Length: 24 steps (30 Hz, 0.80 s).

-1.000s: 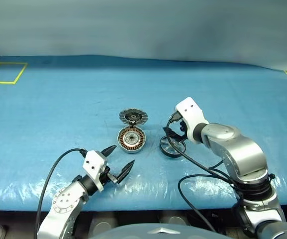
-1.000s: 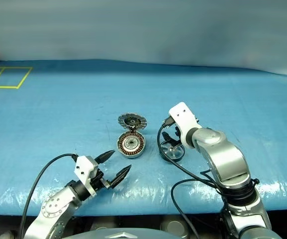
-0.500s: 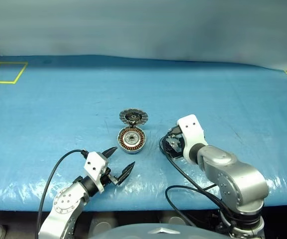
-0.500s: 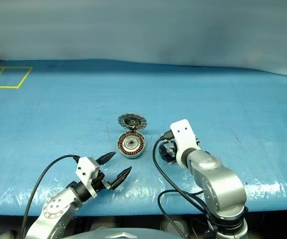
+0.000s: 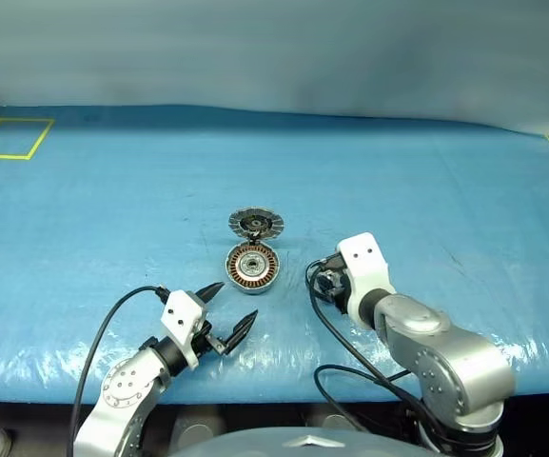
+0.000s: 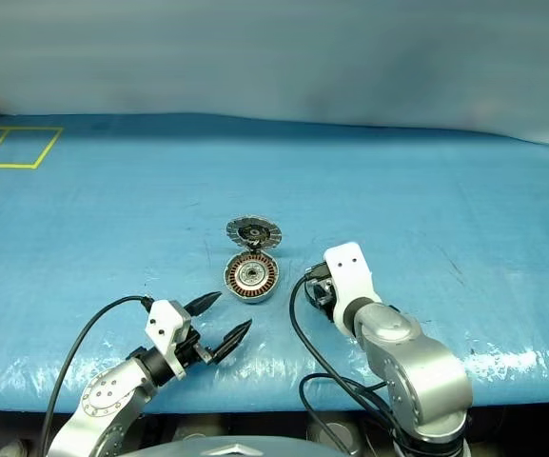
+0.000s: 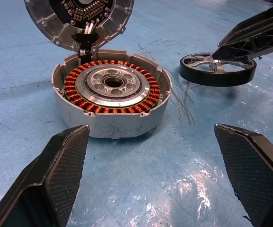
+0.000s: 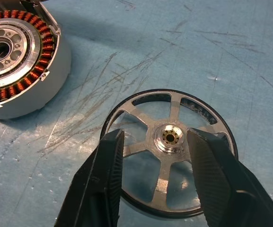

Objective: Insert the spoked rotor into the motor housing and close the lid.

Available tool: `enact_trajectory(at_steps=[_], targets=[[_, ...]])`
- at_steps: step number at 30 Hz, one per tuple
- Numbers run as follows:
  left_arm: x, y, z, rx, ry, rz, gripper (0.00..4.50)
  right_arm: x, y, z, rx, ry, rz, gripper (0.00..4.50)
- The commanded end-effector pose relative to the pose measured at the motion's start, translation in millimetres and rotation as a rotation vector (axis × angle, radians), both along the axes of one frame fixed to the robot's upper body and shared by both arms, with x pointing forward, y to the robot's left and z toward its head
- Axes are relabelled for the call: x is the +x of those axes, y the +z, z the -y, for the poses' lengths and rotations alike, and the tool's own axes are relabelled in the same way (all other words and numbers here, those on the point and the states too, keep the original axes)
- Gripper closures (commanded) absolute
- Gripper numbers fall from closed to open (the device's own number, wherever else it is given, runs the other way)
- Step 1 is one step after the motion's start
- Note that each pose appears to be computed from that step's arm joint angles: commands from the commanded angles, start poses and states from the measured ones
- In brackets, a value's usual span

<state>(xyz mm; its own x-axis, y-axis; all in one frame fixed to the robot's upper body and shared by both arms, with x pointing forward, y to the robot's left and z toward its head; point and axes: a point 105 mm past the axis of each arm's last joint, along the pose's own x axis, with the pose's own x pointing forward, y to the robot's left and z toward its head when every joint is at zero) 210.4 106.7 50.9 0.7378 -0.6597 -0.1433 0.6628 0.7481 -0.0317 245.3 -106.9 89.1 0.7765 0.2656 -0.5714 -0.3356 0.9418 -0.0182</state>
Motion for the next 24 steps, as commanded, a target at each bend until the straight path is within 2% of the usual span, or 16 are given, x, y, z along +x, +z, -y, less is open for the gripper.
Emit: enact_trajectory(at_steps=[1, 4, 9, 15, 20, 24], targets=[[1.0, 5.2, -0.3, -0.015, 0.008, 0.016, 0.0, -5.5, -4.8, 2.2, -0.001, -0.021, -0.021, 3.52], [0.5, 4.3, 0.0, -0.017, 0.009, 0.01, 0.0, -8.6, -8.5, 4.5, -0.016, -0.025, -0.033, 4.46], [0.8, 3.5, 1.0, -0.022, 0.007, 0.005, 0.0, -10.4, -10.3, 6.6, -0.019, -0.031, -0.04, 4.46], [1.6, 2.3, 0.6, -0.02, 0.008, 0.002, 0.0, -7.1, 4.1, 1.5, 0.003, 0.016, 0.016, 4.46], [3.4, 2.0, 0.9, -0.026, 0.008, 0.004, 0.0, -3.4, 11.3, 1.8, -0.037, 0.027, 0.055, 3.21], [4.8, 2.5, 0.7, -0.027, 0.01, 0.009, 0.0, 0.1, 12.4, 3.3, -0.063, 0.03, 0.062, 3.21]])
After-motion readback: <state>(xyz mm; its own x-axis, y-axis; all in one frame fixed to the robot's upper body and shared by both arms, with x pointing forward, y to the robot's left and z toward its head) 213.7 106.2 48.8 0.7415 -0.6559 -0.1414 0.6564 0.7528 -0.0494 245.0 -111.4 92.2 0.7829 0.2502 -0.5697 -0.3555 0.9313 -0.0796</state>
